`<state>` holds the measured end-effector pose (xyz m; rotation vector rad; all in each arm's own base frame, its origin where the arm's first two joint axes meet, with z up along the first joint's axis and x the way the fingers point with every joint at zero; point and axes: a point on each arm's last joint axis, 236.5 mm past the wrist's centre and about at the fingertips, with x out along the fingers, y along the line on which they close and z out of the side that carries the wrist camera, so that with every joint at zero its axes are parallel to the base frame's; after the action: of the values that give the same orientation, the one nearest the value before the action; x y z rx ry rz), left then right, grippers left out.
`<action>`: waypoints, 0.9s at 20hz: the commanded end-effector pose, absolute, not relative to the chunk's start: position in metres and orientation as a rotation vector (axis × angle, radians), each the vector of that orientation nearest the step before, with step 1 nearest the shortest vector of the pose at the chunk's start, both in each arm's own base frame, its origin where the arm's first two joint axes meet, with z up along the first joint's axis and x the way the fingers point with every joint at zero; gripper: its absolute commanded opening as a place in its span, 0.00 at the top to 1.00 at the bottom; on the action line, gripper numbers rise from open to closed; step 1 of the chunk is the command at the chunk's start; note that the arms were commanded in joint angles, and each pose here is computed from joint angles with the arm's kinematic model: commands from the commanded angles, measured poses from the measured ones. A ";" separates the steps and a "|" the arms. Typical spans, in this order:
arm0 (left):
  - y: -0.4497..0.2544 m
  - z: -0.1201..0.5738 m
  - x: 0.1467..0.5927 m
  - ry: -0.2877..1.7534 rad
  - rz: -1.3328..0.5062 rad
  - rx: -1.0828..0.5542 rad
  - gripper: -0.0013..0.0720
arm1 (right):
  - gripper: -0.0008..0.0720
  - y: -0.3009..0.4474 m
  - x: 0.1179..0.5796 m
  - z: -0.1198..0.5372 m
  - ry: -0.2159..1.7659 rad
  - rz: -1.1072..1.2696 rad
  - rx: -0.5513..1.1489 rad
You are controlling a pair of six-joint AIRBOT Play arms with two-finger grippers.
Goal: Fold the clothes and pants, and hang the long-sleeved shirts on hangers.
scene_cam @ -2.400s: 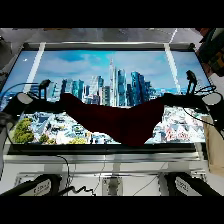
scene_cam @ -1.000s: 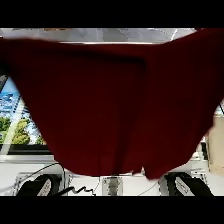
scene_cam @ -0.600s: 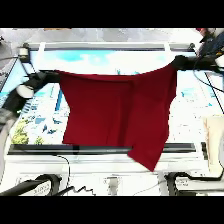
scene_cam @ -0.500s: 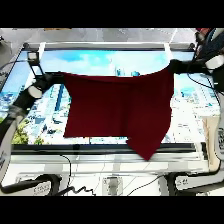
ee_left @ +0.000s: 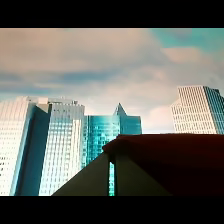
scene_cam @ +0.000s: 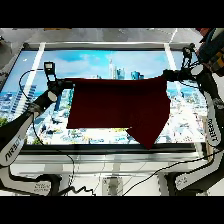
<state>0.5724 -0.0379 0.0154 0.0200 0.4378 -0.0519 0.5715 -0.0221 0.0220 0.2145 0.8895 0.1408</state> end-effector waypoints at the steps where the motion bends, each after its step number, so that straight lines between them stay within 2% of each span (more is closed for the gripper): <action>1: -0.045 0.002 0.568 0.485 -0.076 0.020 0.97 | 0.97 -0.047 0.557 0.001 0.986 0.047 0.152; 3: -0.053 -0.010 0.562 0.535 -0.104 0.018 0.97 | 0.97 -0.062 0.549 -0.010 1.031 -0.057 0.195; 8: -0.073 -0.065 0.532 0.755 -0.194 0.001 0.97 | 0.97 -0.065 0.509 -0.039 1.232 -0.144 0.270; 9: -0.075 -0.069 0.528 0.781 -0.207 -0.001 0.97 | 0.93 -0.063 0.507 -0.040 1.242 -0.151 0.285; 10: -0.079 -0.071 0.521 0.811 -0.225 -0.004 0.82 | 0.62 -0.062 0.505 -0.039 1.249 -0.149 0.290; 11: -0.083 -0.070 0.514 0.840 -0.248 -0.009 0.45 | 0.28 -0.062 0.501 -0.038 1.260 -0.149 0.288; 12: -0.085 -0.065 0.506 0.867 -0.268 -0.015 0.07 | 0.20 -0.065 0.496 -0.036 1.280 -0.156 0.281; 13: -0.088 -0.061 0.494 0.908 -0.293 -0.030 0.01 | 0.20 -0.069 0.487 -0.034 1.314 -0.165 0.274; 14: -0.092 -0.055 0.475 0.972 -0.329 -0.050 0.01 | 0.23 -0.077 0.472 -0.033 1.366 -0.181 0.262; 17: -0.088 -0.025 0.426 1.103 -0.414 -0.077 0.03 | 0.24 -0.102 0.407 -0.030 1.599 -0.184 0.252; 18: -0.082 -0.012 0.415 1.115 -0.421 -0.085 0.03 | 0.30 -0.106 0.379 -0.029 1.708 -0.160 0.260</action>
<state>0.4648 -0.0822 -0.0320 -0.0535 0.9753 -0.3401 0.4487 -0.0943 -0.0334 0.2610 1.4409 -0.1864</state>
